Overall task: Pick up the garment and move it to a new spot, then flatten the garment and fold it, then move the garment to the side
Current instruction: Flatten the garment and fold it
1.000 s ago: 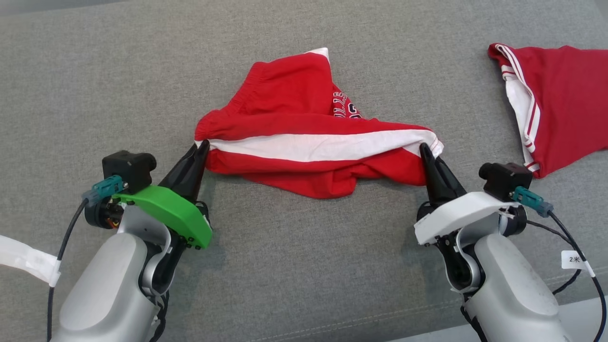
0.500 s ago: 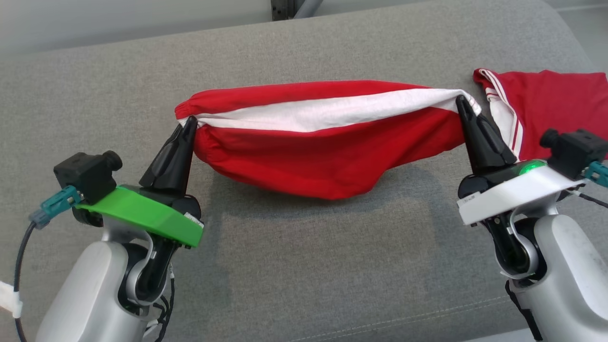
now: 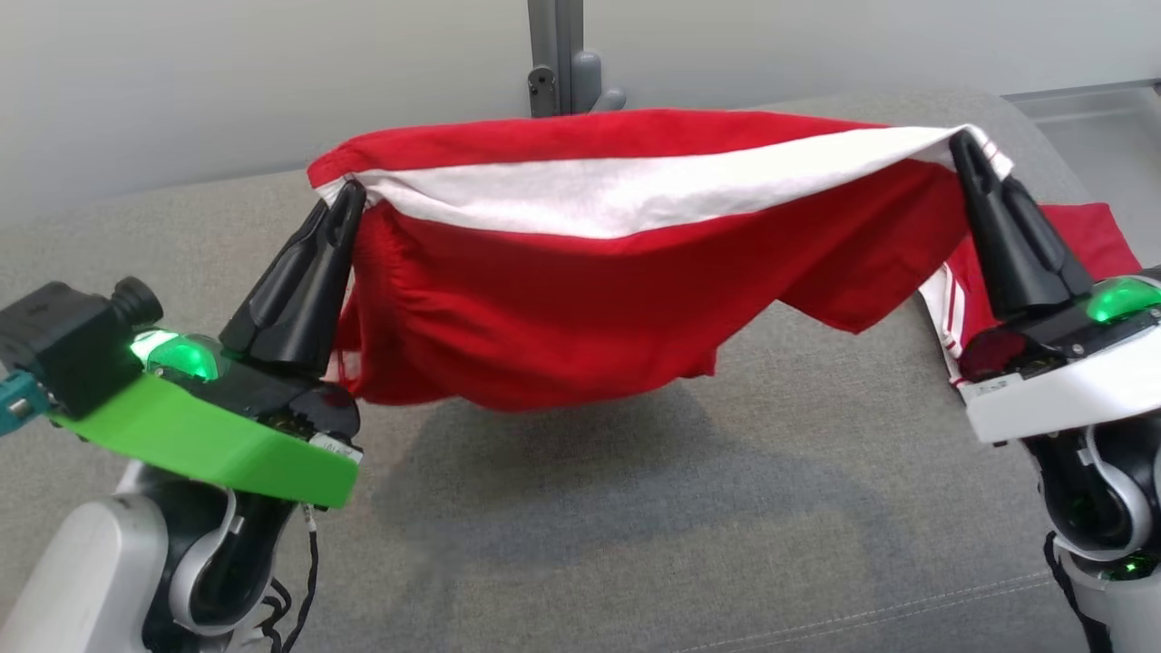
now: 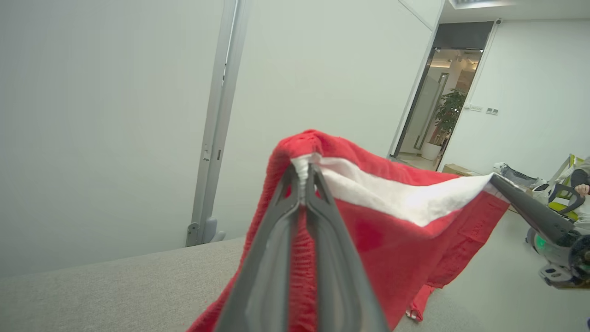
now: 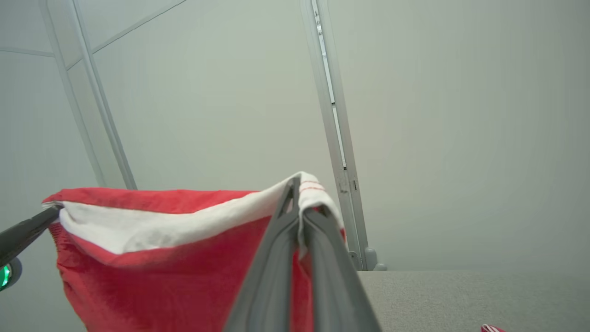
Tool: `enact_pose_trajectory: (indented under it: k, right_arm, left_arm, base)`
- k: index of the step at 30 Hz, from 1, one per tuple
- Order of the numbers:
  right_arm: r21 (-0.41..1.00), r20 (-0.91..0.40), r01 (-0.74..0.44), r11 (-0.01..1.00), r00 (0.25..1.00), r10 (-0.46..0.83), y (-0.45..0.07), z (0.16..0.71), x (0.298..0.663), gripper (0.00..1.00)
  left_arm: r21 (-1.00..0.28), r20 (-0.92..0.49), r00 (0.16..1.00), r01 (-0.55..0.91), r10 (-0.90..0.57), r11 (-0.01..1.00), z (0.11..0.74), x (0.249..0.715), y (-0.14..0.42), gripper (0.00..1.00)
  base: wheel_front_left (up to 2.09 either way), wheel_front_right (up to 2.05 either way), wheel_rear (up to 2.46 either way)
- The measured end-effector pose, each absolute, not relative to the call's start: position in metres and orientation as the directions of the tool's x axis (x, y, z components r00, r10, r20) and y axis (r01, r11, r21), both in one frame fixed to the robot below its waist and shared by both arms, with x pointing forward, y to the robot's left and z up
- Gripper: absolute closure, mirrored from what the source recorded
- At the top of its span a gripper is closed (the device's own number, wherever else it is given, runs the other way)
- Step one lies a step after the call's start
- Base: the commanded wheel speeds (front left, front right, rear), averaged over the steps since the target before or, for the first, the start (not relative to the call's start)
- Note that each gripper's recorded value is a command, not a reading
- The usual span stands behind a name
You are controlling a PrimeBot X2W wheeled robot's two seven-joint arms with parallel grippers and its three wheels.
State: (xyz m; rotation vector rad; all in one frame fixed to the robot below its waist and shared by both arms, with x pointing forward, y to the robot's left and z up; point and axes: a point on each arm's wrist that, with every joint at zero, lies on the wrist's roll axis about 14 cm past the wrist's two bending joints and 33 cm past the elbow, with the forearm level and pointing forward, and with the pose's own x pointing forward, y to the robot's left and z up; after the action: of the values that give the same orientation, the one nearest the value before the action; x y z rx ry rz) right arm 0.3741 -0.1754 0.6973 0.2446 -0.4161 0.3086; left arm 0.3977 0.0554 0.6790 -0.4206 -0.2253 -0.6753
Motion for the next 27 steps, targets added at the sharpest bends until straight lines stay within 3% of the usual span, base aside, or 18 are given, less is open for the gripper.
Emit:
enact_pose_trajectory:
  k: [5,10,18,27]
  right_arm:
    - [0.140,0.451,-0.319,0.937,0.864,0.227,-0.185,0.714,0.365,1.00]
    - [0.146,0.398,-0.331,0.932,0.882,0.251,-0.180,0.708,0.386,1.00]
    - [0.112,0.347,-0.379,0.918,0.881,0.322,-0.156,0.712,0.463,1.00]
    - [0.046,0.488,-0.349,0.936,0.825,0.284,-0.144,0.756,0.551,1.00]
  left_arm:
    - [-0.241,0.356,0.730,0.675,-0.584,0.697,0.707,0.388,0.056,1.00]
    - [-0.211,0.279,0.745,0.663,-0.606,0.718,0.699,0.411,0.056,1.00]
    - [-0.139,0.127,0.790,0.613,-0.600,0.778,0.688,0.499,0.057,1.00]
    - [-0.085,0.313,0.800,0.561,-0.512,0.824,0.747,0.601,0.049,1.00]
  base:
    - [0.00,0.00,0.00]
    - [0.00,0.00,0.00]
    - [0.00,0.00,0.00]
    - [0.00,0.00,0.00]
